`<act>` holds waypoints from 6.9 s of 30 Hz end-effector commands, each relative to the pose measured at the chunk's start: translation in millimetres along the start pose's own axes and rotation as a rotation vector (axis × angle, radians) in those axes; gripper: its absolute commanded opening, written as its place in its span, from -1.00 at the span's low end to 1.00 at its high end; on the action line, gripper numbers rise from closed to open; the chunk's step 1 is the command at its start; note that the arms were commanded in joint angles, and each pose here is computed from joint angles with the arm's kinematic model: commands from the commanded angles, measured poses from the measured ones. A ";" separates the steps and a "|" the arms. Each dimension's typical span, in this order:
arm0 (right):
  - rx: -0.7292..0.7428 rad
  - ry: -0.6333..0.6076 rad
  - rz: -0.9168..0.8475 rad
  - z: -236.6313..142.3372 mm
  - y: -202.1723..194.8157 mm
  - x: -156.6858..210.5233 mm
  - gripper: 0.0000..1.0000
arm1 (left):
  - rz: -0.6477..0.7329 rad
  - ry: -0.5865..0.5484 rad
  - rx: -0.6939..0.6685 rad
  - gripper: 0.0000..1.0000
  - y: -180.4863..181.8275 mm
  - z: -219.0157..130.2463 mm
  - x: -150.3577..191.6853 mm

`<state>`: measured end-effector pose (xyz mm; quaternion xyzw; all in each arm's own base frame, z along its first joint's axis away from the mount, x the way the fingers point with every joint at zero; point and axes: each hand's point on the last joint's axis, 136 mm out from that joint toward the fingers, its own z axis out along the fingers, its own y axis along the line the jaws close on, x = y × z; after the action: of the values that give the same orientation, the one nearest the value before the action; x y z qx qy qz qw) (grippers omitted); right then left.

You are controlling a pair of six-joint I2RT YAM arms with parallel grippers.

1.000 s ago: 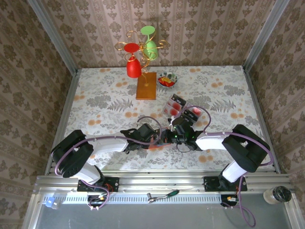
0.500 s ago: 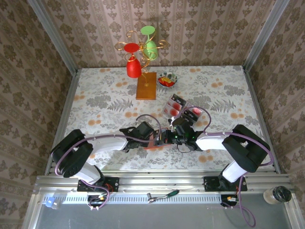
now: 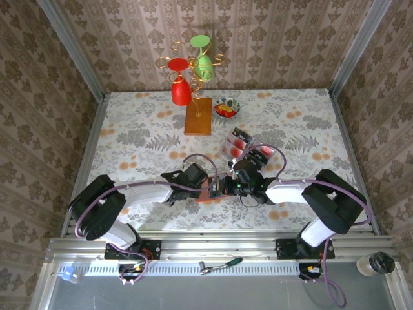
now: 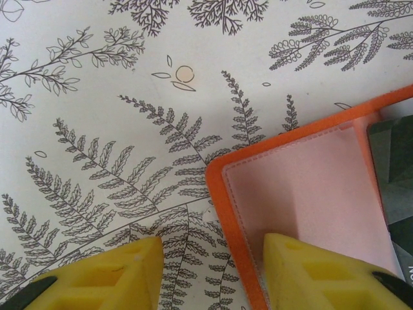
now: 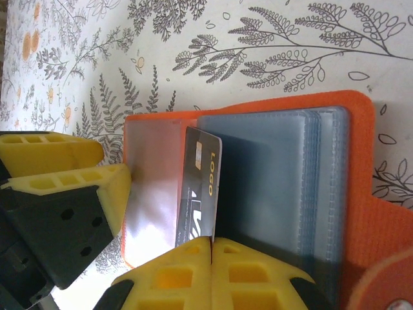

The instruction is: Put the credit cards into the card holder

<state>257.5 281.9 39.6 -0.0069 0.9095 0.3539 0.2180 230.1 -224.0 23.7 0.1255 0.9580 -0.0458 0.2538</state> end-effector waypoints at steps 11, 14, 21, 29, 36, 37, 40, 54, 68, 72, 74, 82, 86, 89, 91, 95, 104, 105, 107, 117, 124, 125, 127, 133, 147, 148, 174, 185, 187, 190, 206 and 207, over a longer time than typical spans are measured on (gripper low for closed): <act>0.070 0.078 -0.006 -0.3 -16.4 17.1 -1.00 | 0.016 -0.002 -0.012 -0.09 -0.3 1.4 -6.8; 0.068 0.086 -0.002 0.5 -16.4 16.8 -1.00 | 0.015 -0.004 -0.009 -0.09 -1.2 1.5 -7.7; 0.068 0.113 -0.002 3.7 -15.9 17.9 -1.00 | 0.016 -0.004 -0.009 -0.09 -1.2 1.7 -7.5; 0.066 0.131 0.005 8.9 -15.9 18.1 -1.00 | 0.013 -0.003 -0.006 -0.09 -1.2 1.8 -6.6; 0.066 0.150 0.004 13.7 -16.6 20.0 -1.00 | 0.013 -0.004 -0.006 -0.09 -0.9 1.5 -6.5; 0.065 0.153 0.005 14.4 -16.2 20.2 -1.00 | 0.012 -0.005 -0.005 -0.09 -1.2 1.5 -6.9; 0.061 0.173 0.005 17.9 -15.4 22.2 -1.00 | 0.011 -0.004 -0.003 -0.09 -1.6 1.6 -6.3; 0.078 0.135 -0.087 -19.5 8.9 -12.1 -0.50 | 0.003 -0.017 0.007 -0.09 -1.9 1.0 -7.2; 0.101 0.201 -0.096 9.3 10.7 -11.0 -0.88 | -0.006 -0.028 0.011 -0.09 0.8 -0.5 -7.3; 0.102 0.230 -0.096 19.6 10.4 -4.9 -0.88 | -0.006 -0.034 0.014 -0.09 -0.3 -1.1 -9.1; 0.104 0.246 -0.100 23.9 11.5 -1.7 -0.89 | -0.008 -0.035 0.016 -0.09 -0.4 -1.1 -9.8; 0.108 0.281 -0.110 36.6 16.3 7.3 -0.90 | -0.011 -0.045 0.020 -0.09 0.1 -3.7 -14.6; 0.108 0.278 -0.100 38.2 16.2 7.5 -0.90 | -0.031 -0.058 0.014 -0.09 8.0 -10.5 -17.8; 0.104 0.275 -0.093 39.1 17.0 7.2 -0.90 | -0.044 -0.063 0.012 -0.08 13.7 -15.1 -15.9; 0.101 0.274 -0.091 39.5 17.2 7.1 -0.90 | -0.056 -0.057 0.005 -0.08 18.3 -15.4 -12.0; 0.100 0.275 -0.092 39.9 18.2 7.3 -0.90 | -0.065 -0.030 -0.011 -0.09 24.4 -11.9 -0.4; 0.110 0.287 -0.097 41.3 19.8 8.2 -0.90 | -0.067 0.011 -0.053 -0.11 32.8 -1.2 13.2; 0.111 0.291 -0.098 41.9 20.5 9.1 -0.91 | -0.066 0.011 -0.052 -0.11 32.3 -0.6 13.0; 0.109 0.296 -0.102 44.0 23.2 10.2 -0.91 | -0.061 0.009 -0.049 -0.13 31.0 0.8 12.3; 0.099 0.312 -0.120 51.8 35.5 12.0 -0.92 | -0.059 0.004 -0.040 -0.13 29.3 1.5 11.1; 0.107 0.246 -0.151 27.8 45.4 -5.5 -0.91 | -0.063 -0.004 -0.049 -0.13 33.6 -4.0 10.9; 0.107 0.244 -0.155 25.1 45.5 -5.6 -0.91 | -0.067 -0.009 -0.049 -0.13 34.7 -5.4 10.4; 0.109 0.244 -0.158 22.9 45.7 -5.8 -0.91 | -0.074 -0.012 -0.049 -0.13 37.2 -6.5 11.2; 0.108 0.264 -0.148 27.1 41.2 2.4 -0.92 | -0.074 -0.005 -0.056 -0.15 40.1 -6.8 13.5; 0.162 0.298 -0.144 38.4 22.9 14.7 -0.99 | -0.066 -0.001 -0.053 -0.16 37.1 -2.8 11.1; 0.166 0.299 -0.144 38.8 21.8 14.8 -0.99 | -0.066 0.003 -0.053 -0.16 37.6 -2.3 12.1; 0.131 0.338 -0.144 52.4 36.3 19.3 -1.00 | -0.068 -0.011 -0.079 -0.18 42.5 -8.1 2.3; 0.121 0.288 -0.158 33.9 46.2 7.5 -1.00 | -0.089 -0.029 -0.080 -0.20 47.6 -14.2 -0.4; 0.121 0.286 -0.159 32.5 46.0 7.9 -1.00 | -0.089 -0.027 -0.077 -0.20 47.0 -13.1 0.1; 0.127 0.288 -0.157 31.3 43.1 10.1 -1.00 | -0.091 -0.028 -0.073 -0.20 45.9 -11.9 -0.2; 0.105 0.318 -0.128 47.0 41.3 21.3 -1.00 | -0.088 -0.029 -0.069 -0.20 44.9 -11.2 -0.8; 0.102 0.320 -0.128 48.1 41.8 21.5 -1.00 | -0.086 -0.028 -0.073 -0.20 46.0 -11.6 -0.7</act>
<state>252.6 339.3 29.9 -0.1099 0.9481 0.2803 0.1027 234.2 -182.0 30.8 0.0768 0.9603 -0.0316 0.2664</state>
